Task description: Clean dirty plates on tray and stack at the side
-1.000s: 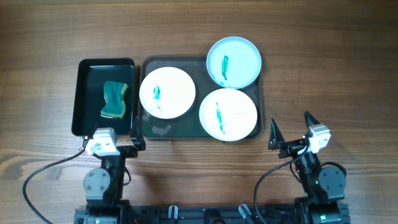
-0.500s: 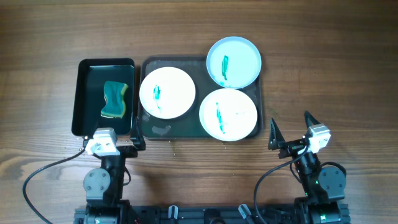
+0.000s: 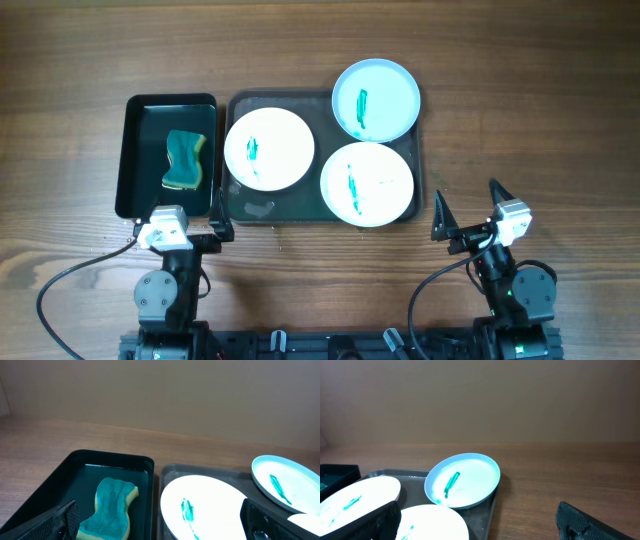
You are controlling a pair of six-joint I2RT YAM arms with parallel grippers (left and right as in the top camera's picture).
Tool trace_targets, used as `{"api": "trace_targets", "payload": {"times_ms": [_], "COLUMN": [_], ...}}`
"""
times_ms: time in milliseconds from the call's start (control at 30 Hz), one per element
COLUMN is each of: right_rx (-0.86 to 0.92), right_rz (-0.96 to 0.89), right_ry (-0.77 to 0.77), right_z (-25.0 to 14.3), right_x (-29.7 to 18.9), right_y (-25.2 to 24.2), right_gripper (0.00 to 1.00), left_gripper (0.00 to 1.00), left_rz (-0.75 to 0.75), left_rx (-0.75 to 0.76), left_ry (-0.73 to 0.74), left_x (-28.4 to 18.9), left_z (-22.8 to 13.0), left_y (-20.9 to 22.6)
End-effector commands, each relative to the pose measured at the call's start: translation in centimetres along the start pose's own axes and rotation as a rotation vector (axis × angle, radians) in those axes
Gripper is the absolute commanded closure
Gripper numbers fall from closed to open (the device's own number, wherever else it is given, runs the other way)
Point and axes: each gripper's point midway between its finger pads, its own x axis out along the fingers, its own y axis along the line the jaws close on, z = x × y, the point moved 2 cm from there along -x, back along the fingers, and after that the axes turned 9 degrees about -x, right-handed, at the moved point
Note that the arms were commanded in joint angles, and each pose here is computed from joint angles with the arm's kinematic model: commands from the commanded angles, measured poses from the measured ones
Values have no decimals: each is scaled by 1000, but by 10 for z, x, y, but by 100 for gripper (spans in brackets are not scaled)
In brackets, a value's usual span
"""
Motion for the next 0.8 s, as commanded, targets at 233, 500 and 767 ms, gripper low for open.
{"api": "trace_targets", "payload": {"times_ms": [233, 500, 767], "right_rx": [9, 8, 2], "right_rz": [-6, -7, -6], "right_ry": [-6, -6, -6], "right_z": [1, 1, 1], "right_x": [0, 0, 0], "right_y": [-1, -1, -1], "right_gripper": [0, 0, 0], "left_gripper": [0, 0, 0], "left_rz": [5, 4, 5], "left_rx": [-6, -6, -6], "left_ry": [-9, -9, -7], "left_x": [0, 0, 0], "left_z": [0, 0, -1], "left_y": [1, 1, 1]}}
